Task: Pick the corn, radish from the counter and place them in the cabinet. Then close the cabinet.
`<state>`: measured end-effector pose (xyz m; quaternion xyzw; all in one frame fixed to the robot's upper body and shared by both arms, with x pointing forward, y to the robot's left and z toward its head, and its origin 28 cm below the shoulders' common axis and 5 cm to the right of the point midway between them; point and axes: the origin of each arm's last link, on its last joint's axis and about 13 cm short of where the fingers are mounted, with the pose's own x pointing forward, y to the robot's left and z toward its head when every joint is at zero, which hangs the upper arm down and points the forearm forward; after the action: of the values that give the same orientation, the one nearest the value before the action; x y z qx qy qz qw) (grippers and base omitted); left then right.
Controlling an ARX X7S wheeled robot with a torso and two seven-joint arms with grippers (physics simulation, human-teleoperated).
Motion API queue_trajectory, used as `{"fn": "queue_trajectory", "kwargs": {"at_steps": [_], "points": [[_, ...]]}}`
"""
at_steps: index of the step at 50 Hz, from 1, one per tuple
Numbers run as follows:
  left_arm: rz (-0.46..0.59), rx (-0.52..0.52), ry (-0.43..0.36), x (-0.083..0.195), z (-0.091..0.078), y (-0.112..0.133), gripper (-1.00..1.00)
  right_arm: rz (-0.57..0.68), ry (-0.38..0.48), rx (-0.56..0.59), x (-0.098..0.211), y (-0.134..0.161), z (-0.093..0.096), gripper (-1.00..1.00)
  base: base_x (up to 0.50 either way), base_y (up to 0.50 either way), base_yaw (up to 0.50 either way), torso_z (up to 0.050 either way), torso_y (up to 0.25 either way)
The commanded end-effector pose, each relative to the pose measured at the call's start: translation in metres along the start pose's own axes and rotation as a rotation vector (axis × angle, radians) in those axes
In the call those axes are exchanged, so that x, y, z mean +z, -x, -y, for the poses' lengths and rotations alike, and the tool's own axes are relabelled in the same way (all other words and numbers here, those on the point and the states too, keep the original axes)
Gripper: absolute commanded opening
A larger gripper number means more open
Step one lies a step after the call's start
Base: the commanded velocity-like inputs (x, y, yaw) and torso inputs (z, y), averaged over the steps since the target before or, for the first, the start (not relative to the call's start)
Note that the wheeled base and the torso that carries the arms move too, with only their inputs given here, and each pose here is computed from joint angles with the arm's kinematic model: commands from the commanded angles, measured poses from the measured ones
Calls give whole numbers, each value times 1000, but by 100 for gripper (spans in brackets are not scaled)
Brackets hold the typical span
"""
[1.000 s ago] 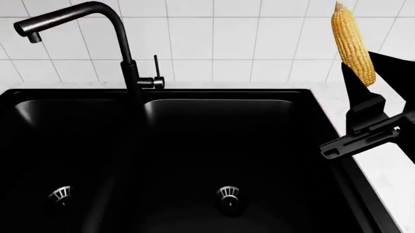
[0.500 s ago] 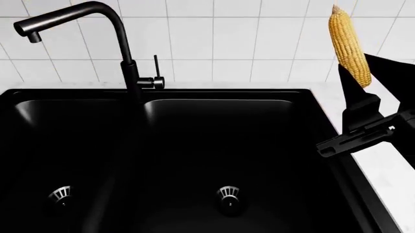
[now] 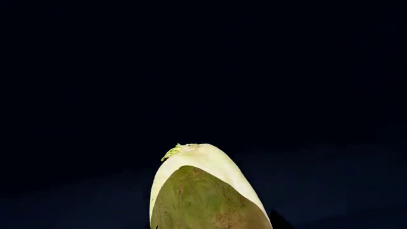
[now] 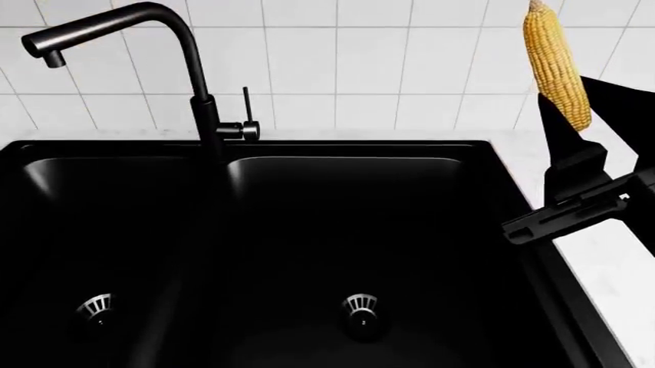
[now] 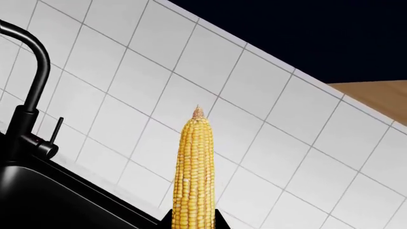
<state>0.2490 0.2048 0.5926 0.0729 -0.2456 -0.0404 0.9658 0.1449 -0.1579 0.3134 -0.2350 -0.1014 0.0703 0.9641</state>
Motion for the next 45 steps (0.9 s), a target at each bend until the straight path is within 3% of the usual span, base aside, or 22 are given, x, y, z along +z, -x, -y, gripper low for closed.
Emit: {"fn": "queue_trajectory", "kwargs": {"at_steps": [1, 12, 13, 28, 37, 45], "points": [[-147, 160, -22, -16, -9, -13, -100, 18, 9, -23, 2, 0, 3, -100, 0, 0, 0, 0, 0], [-199, 233, -29, -29, -20, -19, -100, 17, 12, -24, 3, -1, 3, -100, 0, 0, 0, 0, 1], [-201, 234, -29, -29, -20, -18, 100, 17, 13, -24, 3, -1, 3, -100, 0, 0, 0, 10, 0], [-98, 130, -38, -10, -9, -12, 100, 18, 15, -25, 2, 1, 3, -100, 0, 0, 0, 0, 1], [165, 64, -109, 12, -2, 10, 100, 22, 23, -25, 3, 2, 4, -100, 0, 0, 0, 0, 0], [294, -24, -47, 25, 3, 32, 100, 24, 23, -30, 3, 3, 5, -100, 0, 0, 0, 0, 0]]}}
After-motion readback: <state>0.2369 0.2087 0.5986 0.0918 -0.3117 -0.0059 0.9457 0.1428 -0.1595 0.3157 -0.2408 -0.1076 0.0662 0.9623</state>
